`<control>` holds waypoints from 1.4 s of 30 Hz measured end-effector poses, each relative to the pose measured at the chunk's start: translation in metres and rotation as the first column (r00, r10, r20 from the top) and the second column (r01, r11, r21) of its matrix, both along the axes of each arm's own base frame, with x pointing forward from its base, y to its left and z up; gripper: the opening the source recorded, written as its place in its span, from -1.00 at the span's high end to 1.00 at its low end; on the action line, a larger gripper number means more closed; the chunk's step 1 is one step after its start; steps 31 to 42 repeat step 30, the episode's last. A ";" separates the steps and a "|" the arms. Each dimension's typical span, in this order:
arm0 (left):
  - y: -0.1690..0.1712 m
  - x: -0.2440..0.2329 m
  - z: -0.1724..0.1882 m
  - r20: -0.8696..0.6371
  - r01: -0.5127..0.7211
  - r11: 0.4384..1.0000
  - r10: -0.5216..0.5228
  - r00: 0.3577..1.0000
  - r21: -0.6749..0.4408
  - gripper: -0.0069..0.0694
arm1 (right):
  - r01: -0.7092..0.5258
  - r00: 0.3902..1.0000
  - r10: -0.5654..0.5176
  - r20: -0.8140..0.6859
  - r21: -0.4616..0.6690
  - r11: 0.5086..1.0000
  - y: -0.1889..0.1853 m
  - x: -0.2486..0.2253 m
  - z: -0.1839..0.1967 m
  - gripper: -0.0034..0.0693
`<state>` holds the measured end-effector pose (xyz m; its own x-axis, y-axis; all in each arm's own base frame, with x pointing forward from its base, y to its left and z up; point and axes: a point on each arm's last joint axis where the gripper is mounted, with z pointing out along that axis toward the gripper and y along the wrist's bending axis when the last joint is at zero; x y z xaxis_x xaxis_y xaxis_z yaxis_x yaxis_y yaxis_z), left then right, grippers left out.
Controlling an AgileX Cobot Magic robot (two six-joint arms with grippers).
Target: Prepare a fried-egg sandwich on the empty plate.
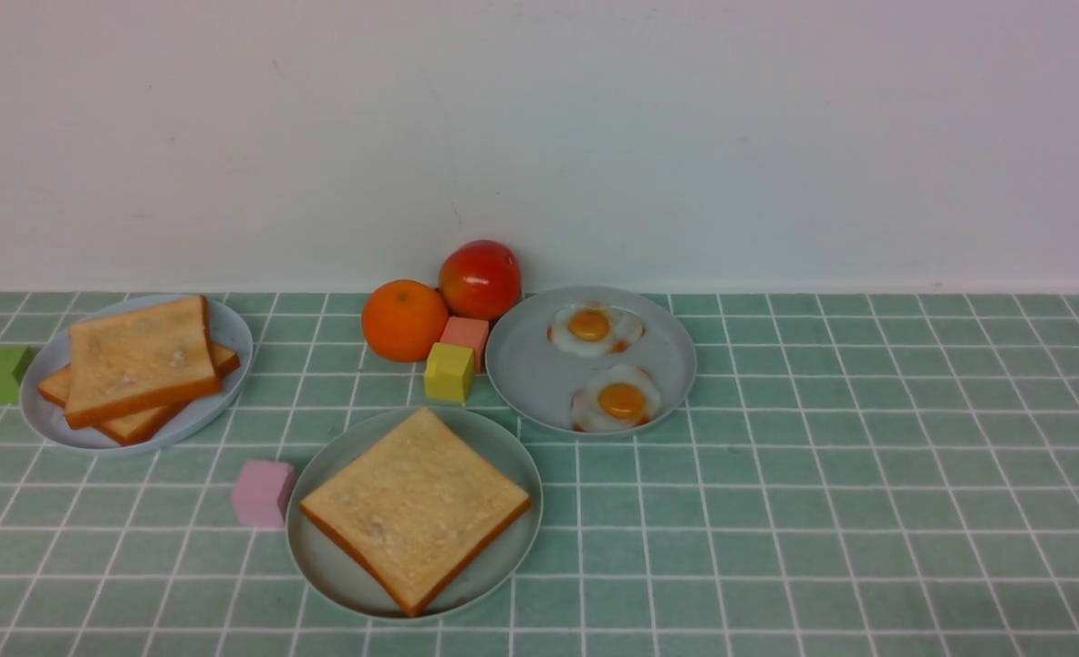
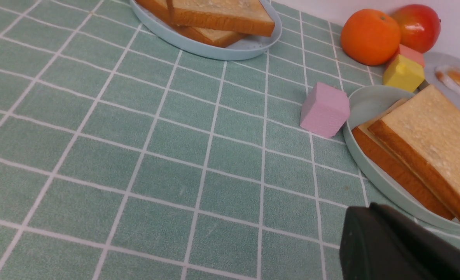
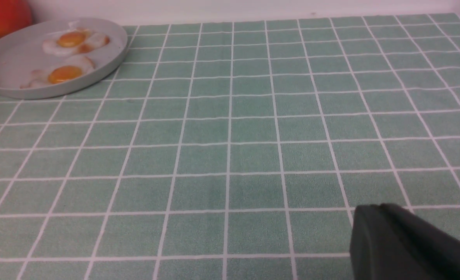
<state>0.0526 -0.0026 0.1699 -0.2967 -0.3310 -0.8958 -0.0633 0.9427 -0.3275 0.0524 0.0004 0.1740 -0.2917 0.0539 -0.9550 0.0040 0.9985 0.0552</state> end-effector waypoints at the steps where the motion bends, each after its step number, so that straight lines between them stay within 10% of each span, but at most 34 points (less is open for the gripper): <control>1: 0.000 0.000 0.000 0.000 0.000 1.000 0.000 1.000 0.000 0.85 | 0.000 1.000 0.000 0.000 0.000 1.000 0.000 0.000 0.000 0.83; 42: 0.000 0.000 0.000 0.001 0.000 1.000 0.000 1.000 0.000 0.85 | 0.000 1.000 0.000 0.000 0.000 1.000 0.000 0.000 0.000 0.71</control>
